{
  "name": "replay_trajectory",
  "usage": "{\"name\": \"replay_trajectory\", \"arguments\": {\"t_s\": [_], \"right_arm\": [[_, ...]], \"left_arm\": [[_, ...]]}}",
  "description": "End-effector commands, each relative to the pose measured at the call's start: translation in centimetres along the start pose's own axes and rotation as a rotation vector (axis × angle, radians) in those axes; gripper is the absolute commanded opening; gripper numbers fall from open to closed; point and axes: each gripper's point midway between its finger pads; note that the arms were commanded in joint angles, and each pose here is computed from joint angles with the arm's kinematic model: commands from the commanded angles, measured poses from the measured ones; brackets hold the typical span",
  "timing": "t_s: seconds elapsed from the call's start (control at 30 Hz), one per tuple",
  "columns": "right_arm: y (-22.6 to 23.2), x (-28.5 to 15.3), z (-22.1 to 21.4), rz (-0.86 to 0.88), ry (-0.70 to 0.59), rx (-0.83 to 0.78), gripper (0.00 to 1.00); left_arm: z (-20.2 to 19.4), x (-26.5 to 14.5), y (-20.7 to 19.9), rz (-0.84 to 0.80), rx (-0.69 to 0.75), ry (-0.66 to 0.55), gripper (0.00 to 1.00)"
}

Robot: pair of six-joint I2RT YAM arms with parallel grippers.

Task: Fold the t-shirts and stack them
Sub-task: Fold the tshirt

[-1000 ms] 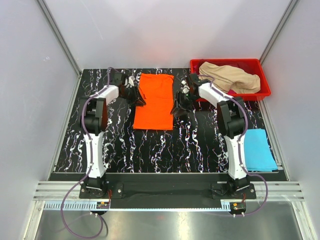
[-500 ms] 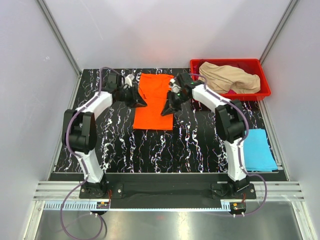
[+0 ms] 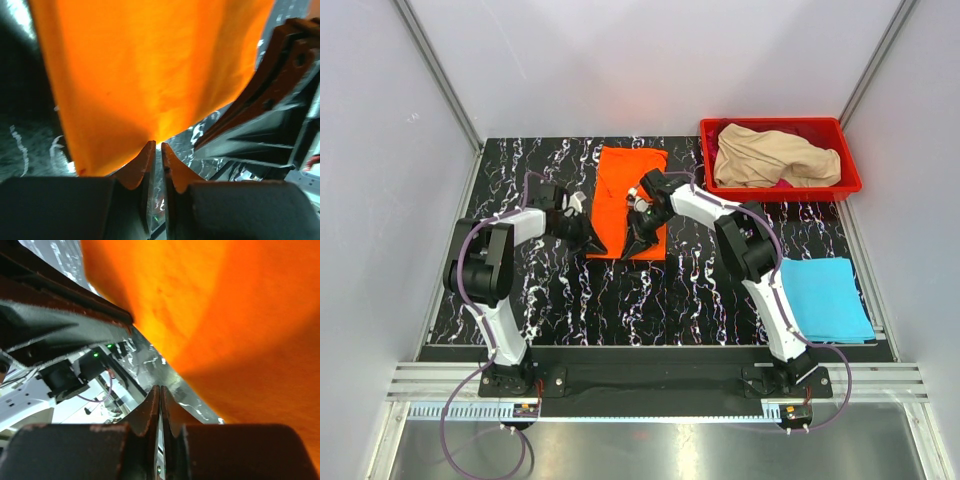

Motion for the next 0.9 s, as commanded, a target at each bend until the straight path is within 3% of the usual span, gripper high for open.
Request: {"name": "replay_trajectory", "arguments": {"t_s": [0.0,0.43,0.87], "right_arm": [[-0.8,-0.5,-0.6,-0.026,0.01,-0.017,0.08],[-5.2,-2.6,-0.8,-0.149,-0.035,0.025,0.05],[-8.7,-6.3,-4.1,-0.238,-0.05,0.072,0.06]], "left_arm": [[0.2,0.1,1.4,0.023,0.022,-0.028,0.13],[-1.0,0.3,5.1,0.074,-0.031,-0.013,0.11],[-1.9,0.3,6.2,0.09,-0.027,0.004,0.06]]}}
Point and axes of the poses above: each gripper's point midway between its finger pads, its own x axis out along the fingers, its own y axis along the line the jaws close on, z = x × y, and after that the axes turned 7 degrees about -x, right-handed
